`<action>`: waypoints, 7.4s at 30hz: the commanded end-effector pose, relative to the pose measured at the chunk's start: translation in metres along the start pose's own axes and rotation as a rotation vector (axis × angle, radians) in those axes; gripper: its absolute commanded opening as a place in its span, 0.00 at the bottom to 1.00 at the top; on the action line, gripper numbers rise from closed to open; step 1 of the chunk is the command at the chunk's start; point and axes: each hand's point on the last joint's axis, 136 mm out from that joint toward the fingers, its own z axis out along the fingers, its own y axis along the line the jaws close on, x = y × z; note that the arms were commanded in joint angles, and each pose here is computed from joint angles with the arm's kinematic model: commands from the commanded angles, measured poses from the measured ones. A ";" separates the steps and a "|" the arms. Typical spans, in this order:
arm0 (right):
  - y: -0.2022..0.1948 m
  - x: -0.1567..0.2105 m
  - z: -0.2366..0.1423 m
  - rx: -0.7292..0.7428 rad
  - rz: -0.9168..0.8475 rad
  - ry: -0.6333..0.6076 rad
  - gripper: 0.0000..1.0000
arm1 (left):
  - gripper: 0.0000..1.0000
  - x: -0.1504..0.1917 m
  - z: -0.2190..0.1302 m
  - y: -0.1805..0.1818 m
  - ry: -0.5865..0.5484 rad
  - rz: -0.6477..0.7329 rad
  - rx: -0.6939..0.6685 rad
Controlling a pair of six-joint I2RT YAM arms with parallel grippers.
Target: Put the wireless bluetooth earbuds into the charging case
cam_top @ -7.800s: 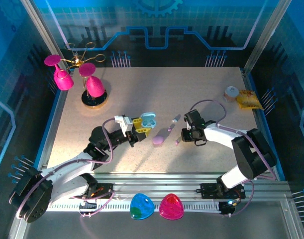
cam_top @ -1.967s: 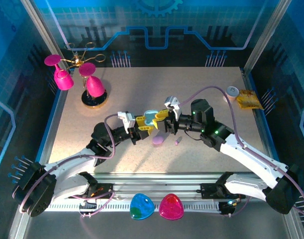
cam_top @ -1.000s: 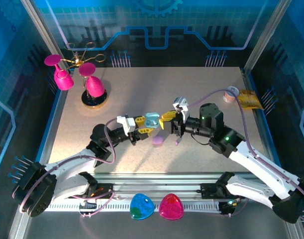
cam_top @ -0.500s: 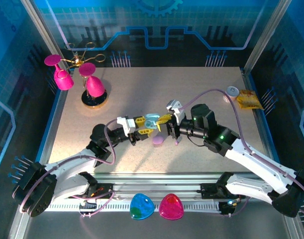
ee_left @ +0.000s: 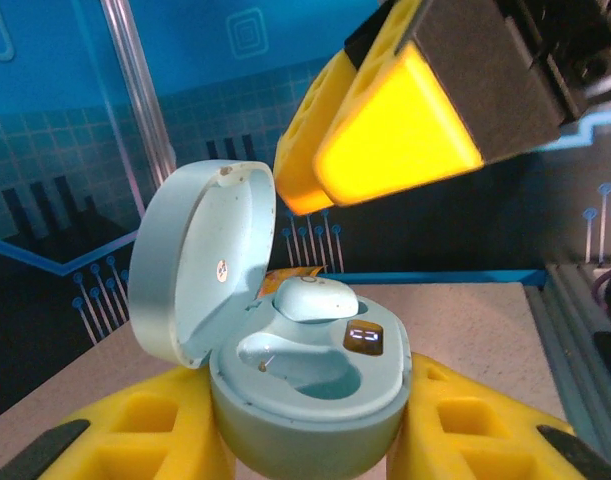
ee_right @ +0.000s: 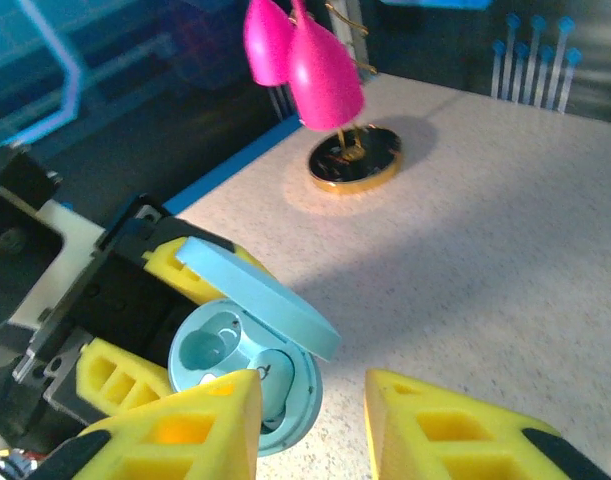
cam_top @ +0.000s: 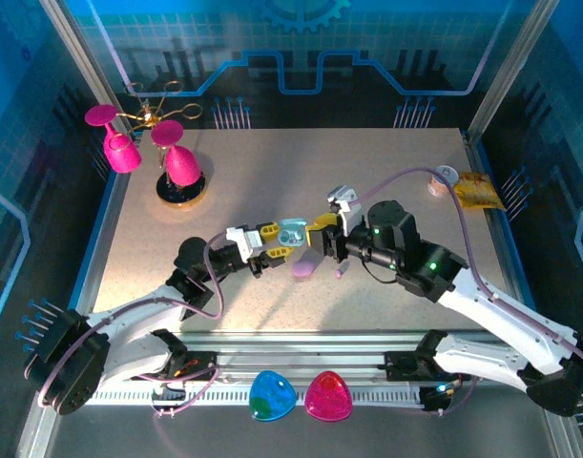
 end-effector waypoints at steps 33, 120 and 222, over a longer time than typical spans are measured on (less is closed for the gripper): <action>0.001 0.025 0.041 0.212 0.052 0.291 0.25 | 0.20 0.009 0.005 0.012 0.053 0.083 -0.059; 0.012 0.013 0.055 0.157 0.076 0.249 0.31 | 0.20 0.013 0.011 0.028 0.099 -0.019 -0.120; -0.028 0.038 0.048 0.207 0.094 0.299 0.18 | 0.20 0.007 0.011 0.022 0.097 -0.080 -0.090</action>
